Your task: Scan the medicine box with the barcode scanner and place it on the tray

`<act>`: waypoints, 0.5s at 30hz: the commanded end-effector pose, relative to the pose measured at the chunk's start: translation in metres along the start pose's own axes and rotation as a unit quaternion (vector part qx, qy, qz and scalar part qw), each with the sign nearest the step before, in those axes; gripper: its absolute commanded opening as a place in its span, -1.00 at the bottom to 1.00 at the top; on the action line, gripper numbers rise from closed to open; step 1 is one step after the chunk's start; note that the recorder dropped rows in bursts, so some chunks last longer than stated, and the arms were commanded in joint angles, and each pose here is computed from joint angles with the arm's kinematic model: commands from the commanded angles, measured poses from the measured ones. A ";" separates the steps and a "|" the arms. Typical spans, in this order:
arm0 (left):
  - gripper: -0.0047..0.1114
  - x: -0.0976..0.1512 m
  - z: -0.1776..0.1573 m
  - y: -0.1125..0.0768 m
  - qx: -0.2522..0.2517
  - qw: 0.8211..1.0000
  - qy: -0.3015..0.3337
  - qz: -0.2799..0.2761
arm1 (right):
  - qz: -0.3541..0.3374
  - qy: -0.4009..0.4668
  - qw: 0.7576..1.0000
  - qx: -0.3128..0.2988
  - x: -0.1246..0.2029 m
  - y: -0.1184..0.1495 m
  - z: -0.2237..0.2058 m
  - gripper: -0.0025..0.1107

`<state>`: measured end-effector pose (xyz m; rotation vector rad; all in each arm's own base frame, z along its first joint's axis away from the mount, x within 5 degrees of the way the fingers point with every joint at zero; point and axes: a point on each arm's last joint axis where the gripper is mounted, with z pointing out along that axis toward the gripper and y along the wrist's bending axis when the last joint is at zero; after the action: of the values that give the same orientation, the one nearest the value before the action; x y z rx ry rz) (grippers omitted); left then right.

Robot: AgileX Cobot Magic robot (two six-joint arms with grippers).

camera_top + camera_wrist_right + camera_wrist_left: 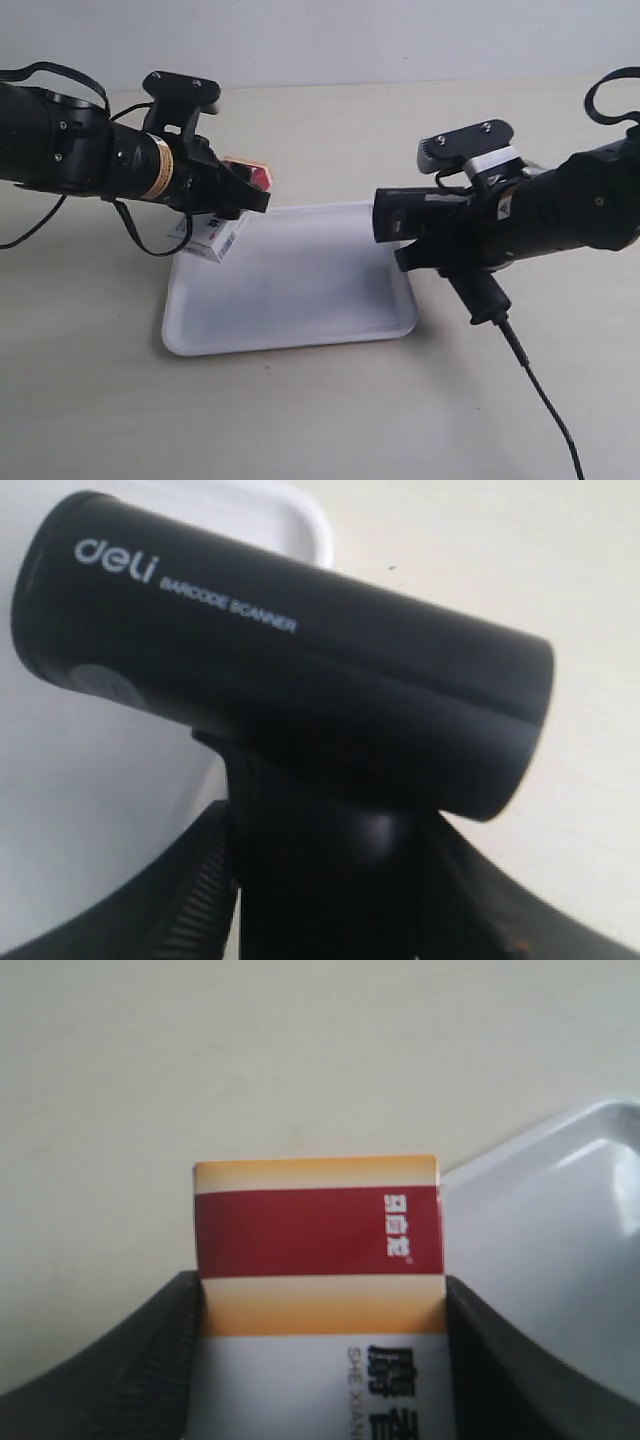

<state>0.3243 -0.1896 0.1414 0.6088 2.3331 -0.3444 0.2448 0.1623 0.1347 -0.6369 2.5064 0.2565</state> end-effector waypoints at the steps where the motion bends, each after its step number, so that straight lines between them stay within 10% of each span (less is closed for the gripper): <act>1: -0.92 -0.001 -0.003 -0.019 0.107 0.991 -0.005 0.082 | 0.033 -0.022 0.999 0.023 -0.007 -0.025 -0.004 -0.96; 15: -0.92 0.013 0.003 -0.027 0.164 0.967 0.022 0.195 | 0.059 -0.004 0.998 0.037 0.006 -0.040 0.027 -0.95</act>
<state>0.3039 -0.2095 0.1401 1.1498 2.1617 -0.5540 0.2675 0.1335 0.1086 -0.4693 2.5658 0.2036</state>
